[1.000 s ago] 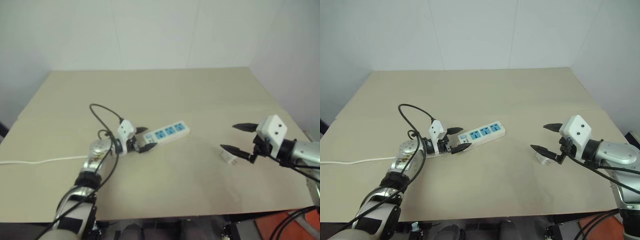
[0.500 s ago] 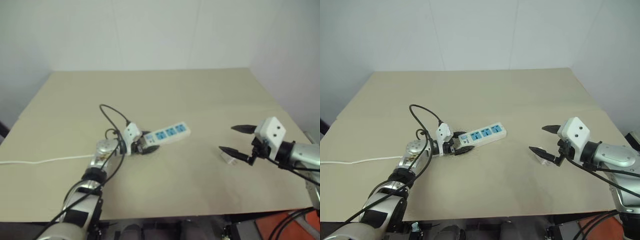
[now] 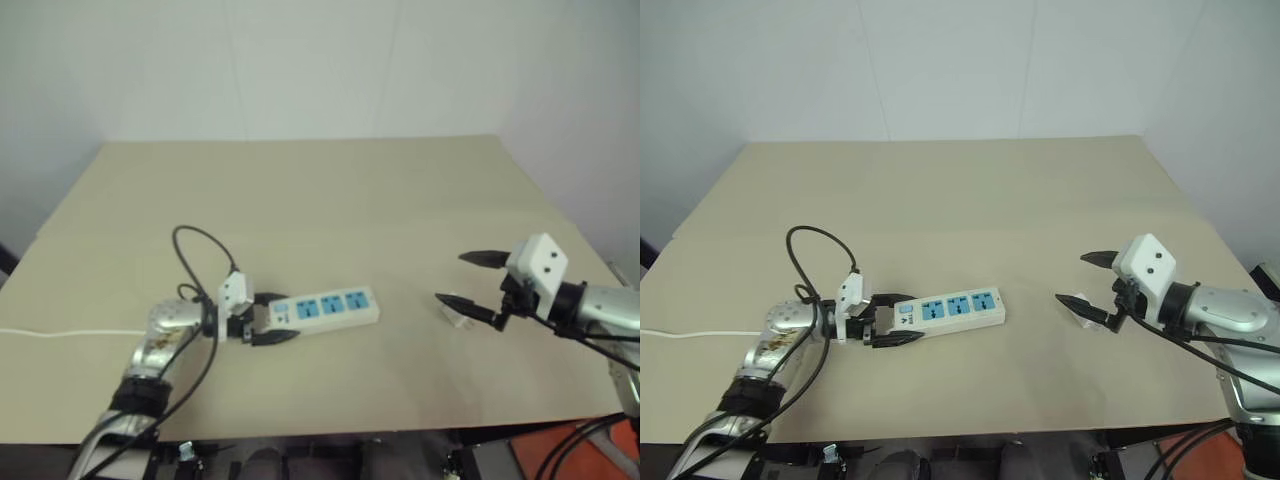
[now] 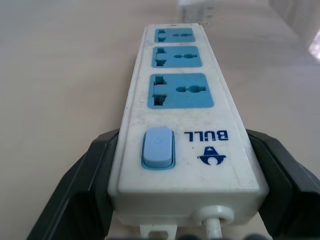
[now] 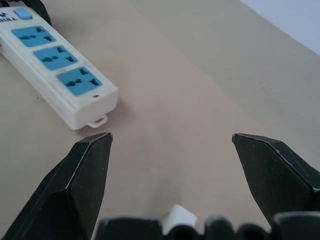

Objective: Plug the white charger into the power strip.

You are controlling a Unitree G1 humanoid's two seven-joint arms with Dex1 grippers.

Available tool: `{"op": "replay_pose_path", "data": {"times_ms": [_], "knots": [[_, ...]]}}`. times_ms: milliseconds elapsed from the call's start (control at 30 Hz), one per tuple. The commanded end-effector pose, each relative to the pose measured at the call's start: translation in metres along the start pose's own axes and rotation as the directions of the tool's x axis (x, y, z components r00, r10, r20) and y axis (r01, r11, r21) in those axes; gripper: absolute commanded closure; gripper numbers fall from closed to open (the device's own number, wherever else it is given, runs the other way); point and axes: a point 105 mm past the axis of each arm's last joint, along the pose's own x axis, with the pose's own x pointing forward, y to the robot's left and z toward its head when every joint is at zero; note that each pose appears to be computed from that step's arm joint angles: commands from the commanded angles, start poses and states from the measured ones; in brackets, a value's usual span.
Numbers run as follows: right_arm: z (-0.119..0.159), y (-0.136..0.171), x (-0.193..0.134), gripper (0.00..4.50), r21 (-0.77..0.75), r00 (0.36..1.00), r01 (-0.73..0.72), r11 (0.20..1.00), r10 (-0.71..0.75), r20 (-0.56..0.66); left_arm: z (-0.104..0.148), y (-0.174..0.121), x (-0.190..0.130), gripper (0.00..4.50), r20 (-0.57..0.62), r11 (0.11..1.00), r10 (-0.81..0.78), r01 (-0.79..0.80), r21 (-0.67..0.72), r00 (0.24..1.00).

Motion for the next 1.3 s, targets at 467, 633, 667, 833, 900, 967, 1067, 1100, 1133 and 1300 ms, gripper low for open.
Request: {"op": "replay_pose_path", "data": {"times_ms": [467,633,667,833,900,967,1067,1100,1133,1300], "knots": [[0.018,-0.048,0.049,0.0,0.353,0.901,0.291,0.889,-0.131,-0.413,-0.017,-0.029,0.031,1.21,-0.026,0.988,-0.14,0.142,0.064,0.99],[0.008,-0.04,0.045,0.0,0.457,0.785,0.302,0.837,0.054,-0.617,-0.02,-0.029,0.036,1.21,-0.028,0.987,-0.144,0.145,0.065,0.989],[0.007,-0.04,0.044,0.0,0.467,0.764,0.306,0.83,0.079,-0.64,-0.021,-0.029,0.036,1.21,-0.029,0.987,-0.145,0.146,0.065,0.989],[-0.006,-0.036,0.036,0.0,0.456,0.666,0.303,0.837,0.156,-0.729,-0.022,-0.029,0.037,1.21,-0.027,0.987,-0.143,0.145,0.062,0.989],[-0.017,-0.035,0.034,0.0,0.459,0.628,0.327,0.826,0.173,-0.759,-0.021,-0.028,0.038,1.21,-0.02,0.989,-0.134,0.135,0.062,0.991],[-0.025,-0.033,0.032,0.0,0.463,0.599,0.342,0.817,0.19,-0.778,-0.021,-0.026,0.038,1.21,-0.016,0.99,-0.124,0.125,0.062,0.992],[-0.034,-0.028,0.032,0.0,0.475,0.572,0.339,0.812,0.224,-0.789,-0.02,-0.024,0.038,1.21,-0.014,0.991,-0.116,0.117,0.061,0.993],[-0.037,-0.026,0.033,0.0,0.477,0.566,0.335,0.812,0.231,-0.791,-0.02,-0.024,0.038,1.21,-0.015,0.991,-0.114,0.115,0.061,0.993],[-0.039,-0.025,0.034,0.0,0.478,0.562,0.335,0.812,0.235,-0.793,-0.02,-0.024,0.038,1.21,-0.016,0.992,-0.113,0.114,0.061,0.993],[-0.05,-0.019,0.034,0.0,0.48,0.533,0.336,0.81,0.256,-0.807,-0.02,-0.024,0.038,1.21,-0.017,0.992,-0.113,0.113,0.061,0.993]]}}
